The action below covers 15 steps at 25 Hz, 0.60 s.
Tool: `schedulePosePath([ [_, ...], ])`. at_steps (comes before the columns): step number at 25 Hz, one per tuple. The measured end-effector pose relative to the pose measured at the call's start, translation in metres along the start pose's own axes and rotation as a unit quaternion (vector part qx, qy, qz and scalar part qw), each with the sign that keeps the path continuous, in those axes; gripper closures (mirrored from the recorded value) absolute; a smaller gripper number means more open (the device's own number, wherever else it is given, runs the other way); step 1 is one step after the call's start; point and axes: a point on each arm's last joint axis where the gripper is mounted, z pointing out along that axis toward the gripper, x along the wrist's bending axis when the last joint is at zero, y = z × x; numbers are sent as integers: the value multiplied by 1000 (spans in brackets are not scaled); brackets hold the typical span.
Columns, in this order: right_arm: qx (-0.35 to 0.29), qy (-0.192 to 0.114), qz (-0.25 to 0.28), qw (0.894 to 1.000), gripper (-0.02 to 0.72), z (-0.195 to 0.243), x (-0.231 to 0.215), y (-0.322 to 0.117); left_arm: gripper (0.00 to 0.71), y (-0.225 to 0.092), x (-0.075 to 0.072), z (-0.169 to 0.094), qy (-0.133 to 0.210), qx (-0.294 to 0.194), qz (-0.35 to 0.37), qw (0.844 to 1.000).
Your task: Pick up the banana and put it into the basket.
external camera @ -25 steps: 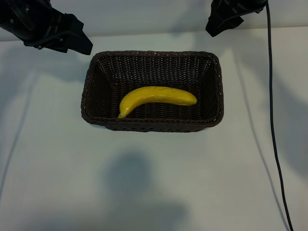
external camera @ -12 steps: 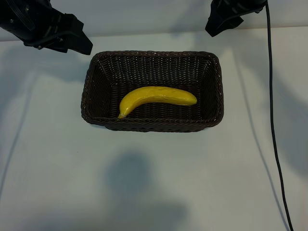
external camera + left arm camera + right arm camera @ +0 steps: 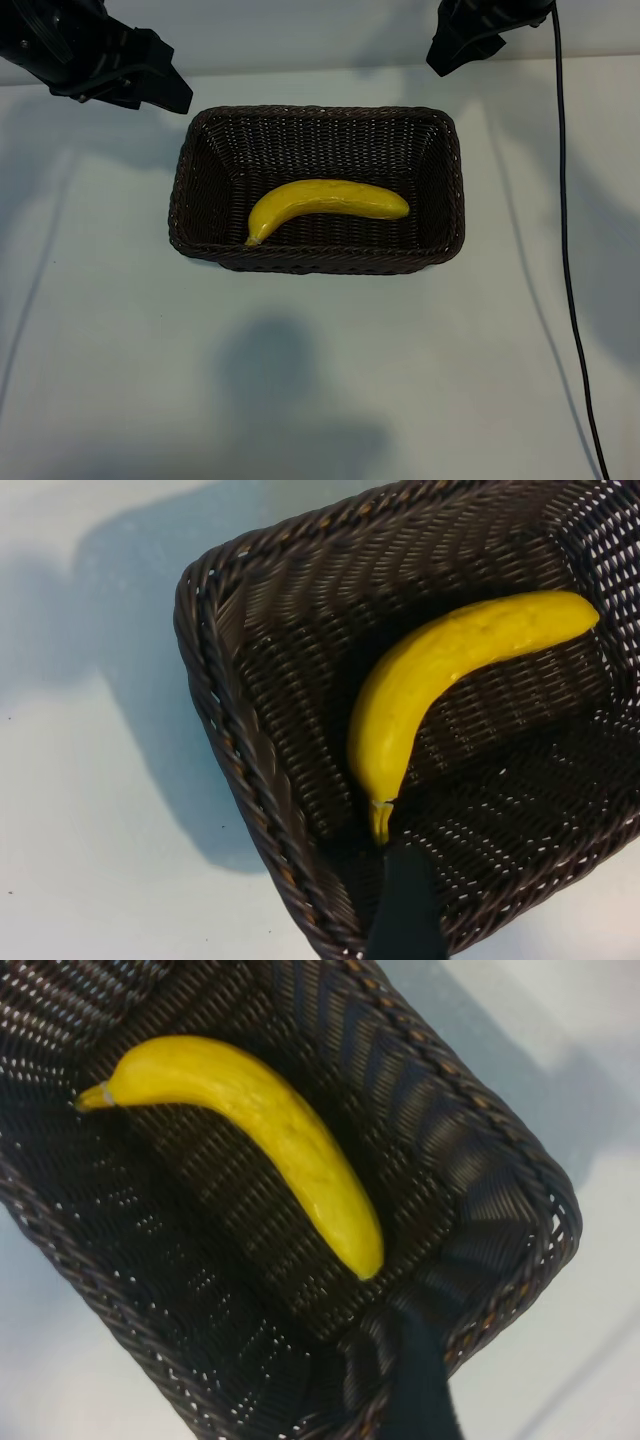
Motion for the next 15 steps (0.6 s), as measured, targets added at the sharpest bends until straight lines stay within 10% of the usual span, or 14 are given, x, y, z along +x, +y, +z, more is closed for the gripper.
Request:
schedulePosePath([
  [15,0,0,0,1000,156,0,0,0,123,1,-2,0,-10,-7,-5,1000],
])
